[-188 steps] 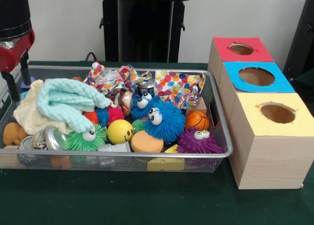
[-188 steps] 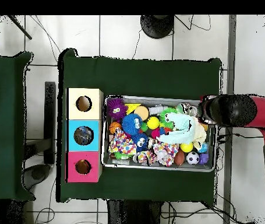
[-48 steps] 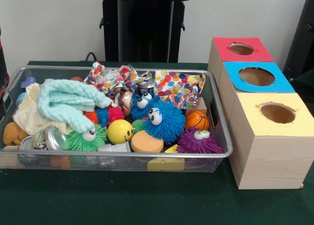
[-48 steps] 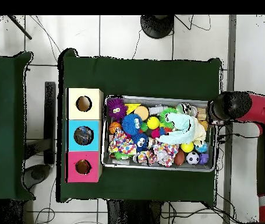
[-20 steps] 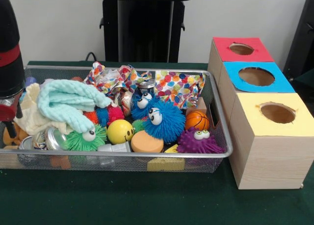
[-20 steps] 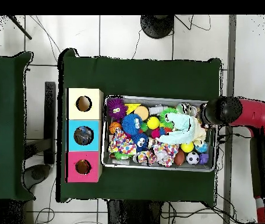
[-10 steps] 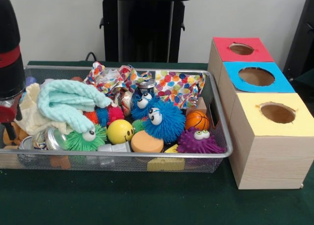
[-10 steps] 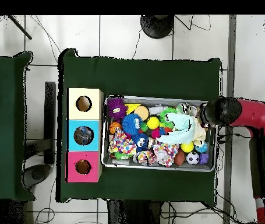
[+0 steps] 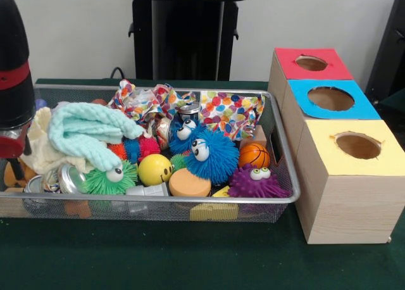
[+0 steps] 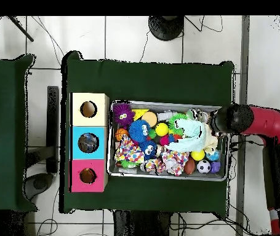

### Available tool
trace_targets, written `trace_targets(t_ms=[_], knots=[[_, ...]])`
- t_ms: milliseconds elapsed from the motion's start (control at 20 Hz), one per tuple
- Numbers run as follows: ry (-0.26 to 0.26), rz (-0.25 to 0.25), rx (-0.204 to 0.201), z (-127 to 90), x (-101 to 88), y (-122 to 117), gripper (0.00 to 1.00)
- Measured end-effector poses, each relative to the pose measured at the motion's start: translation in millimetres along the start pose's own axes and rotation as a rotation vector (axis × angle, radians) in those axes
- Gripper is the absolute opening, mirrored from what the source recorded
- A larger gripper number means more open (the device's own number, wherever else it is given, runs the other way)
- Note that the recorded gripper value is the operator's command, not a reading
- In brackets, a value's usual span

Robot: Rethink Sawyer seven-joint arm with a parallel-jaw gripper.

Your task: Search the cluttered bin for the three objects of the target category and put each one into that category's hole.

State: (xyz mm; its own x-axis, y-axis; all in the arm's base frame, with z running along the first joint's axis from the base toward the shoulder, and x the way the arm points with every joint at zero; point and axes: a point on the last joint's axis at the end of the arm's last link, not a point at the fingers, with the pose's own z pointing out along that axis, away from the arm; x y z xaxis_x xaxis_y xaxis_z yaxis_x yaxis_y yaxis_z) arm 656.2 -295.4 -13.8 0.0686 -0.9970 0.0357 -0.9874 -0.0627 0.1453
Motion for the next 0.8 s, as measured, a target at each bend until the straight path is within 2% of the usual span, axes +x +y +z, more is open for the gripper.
trace_targets(t_ms=[500,800], knots=[[-0.001,-0.007,0.027,17.4,-3.7,8.4,1.0],[0.006,-0.008,0.029,23.7,-2.4,15.2,1.0]])
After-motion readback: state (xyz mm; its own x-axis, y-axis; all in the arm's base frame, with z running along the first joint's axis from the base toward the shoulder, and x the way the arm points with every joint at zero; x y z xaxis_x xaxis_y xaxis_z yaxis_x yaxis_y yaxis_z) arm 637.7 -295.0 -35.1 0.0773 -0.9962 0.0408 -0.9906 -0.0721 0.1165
